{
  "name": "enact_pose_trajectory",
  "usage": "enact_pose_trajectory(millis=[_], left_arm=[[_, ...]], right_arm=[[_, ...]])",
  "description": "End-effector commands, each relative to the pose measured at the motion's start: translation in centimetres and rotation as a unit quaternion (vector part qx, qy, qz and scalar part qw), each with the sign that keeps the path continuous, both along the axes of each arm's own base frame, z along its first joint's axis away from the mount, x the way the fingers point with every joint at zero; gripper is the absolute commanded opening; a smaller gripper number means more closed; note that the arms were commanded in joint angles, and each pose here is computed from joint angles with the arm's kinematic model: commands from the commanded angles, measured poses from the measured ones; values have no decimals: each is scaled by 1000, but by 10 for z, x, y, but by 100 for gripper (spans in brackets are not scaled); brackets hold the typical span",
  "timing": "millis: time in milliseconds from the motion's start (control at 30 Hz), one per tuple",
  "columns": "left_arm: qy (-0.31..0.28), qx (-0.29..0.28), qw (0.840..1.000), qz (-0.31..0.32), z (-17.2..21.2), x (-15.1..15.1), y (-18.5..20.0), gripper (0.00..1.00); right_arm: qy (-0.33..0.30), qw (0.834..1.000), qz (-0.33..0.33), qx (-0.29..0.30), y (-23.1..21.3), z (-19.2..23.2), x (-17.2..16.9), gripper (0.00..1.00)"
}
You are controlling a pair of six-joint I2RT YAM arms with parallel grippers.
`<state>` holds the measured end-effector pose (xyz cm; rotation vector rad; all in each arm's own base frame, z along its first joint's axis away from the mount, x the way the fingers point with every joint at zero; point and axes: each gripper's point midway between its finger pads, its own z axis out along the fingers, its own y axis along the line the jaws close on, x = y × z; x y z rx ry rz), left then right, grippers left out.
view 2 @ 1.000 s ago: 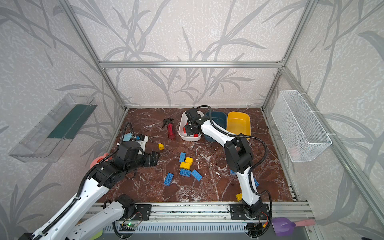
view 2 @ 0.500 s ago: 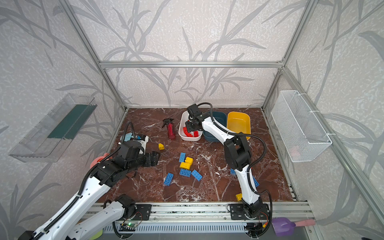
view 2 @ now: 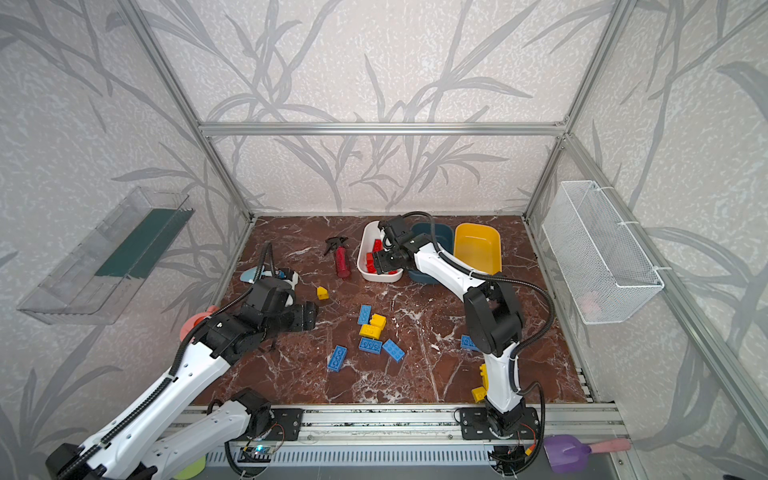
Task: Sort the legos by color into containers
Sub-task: 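Withdraw right gripper while left gripper grasps small yellow slope brick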
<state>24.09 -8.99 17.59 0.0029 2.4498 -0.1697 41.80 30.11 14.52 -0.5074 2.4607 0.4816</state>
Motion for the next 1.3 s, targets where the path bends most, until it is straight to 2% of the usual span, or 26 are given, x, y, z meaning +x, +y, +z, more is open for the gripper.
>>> enact_pose_trajectory(millis=[0, 100, 333, 600, 767, 1000, 1267], left_arm=[[-6, 13, 1000, 24, 8, 5, 9, 90], [-5, 13, 999, 32, 9, 10, 8, 91], [11, 14, 999, 45, 5, 26, 2, 94], [39, 47, 997, 54, -5, 52, -3, 94], [79, 48, 994, 58, -20, 69, -2, 94], [149, 55, 984, 74, -50, 85, 5, 92], [191, 61, 977, 77, -80, 106, 6, 90]], right_arm=[[-67, 995, 3, 71, -2, 49, -12, 76], [-89, 990, 6, 110, -11, 62, -36, 80], [-100, 982, -2, 162, -35, 53, -82, 90], [-92, 976, -7, 199, -53, 16, -121, 94], [-87, 973, -15, 213, -58, -6, -129, 97], [-112, 965, -32, 235, -61, -9, -134, 98], [-122, 961, -42, 246, -65, -6, -135, 97]])
